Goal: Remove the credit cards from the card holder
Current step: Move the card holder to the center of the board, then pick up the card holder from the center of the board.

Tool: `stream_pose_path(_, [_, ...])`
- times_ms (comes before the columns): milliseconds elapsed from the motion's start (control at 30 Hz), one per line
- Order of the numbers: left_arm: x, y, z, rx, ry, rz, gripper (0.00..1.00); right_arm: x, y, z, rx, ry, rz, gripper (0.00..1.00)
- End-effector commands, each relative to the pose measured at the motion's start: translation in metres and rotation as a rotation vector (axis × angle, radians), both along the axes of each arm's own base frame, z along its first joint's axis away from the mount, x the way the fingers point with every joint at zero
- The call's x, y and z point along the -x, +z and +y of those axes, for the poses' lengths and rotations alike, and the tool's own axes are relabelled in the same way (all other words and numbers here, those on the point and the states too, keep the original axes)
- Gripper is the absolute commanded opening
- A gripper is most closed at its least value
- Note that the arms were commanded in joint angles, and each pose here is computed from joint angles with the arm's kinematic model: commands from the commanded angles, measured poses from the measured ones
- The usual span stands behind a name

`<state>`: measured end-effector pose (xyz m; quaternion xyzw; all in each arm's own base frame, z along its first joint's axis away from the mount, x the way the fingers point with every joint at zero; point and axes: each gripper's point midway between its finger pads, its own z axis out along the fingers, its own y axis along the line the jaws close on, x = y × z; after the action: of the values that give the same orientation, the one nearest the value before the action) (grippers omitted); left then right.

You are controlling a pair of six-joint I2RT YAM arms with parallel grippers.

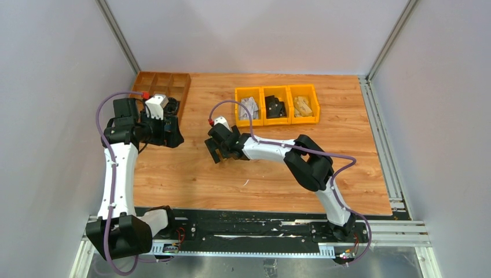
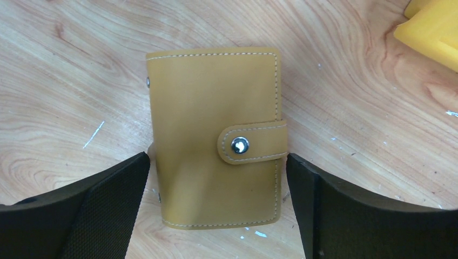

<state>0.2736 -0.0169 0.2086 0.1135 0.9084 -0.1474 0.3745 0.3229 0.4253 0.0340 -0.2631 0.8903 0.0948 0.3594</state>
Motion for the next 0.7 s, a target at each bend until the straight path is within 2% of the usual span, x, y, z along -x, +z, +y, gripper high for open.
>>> stream_pose_path(0, [0.002, 0.015, -0.006, 0.036, -0.009, -0.027, 1.00, 0.008, -0.026, -0.021, 0.104, 0.016, 0.063, 1.00])
stream_pose_path(167, [0.004, 0.019, -0.010, 0.066, -0.003, -0.022, 1.00, 0.017, -0.029, -0.015, 0.060, 0.061, 0.088, 0.99])
stream_pose_path(400, [0.009, 0.021, -0.017, 0.117, 0.012, -0.006, 1.00, 0.023, -0.014, -0.007, -0.004, 0.145, 0.063, 0.78])
stream_pose_path(667, [0.013, 0.027, -0.026, 0.202, 0.047, 0.011, 1.00, 0.024, 0.065, 0.003, -0.226, 0.172, -0.071, 0.70])
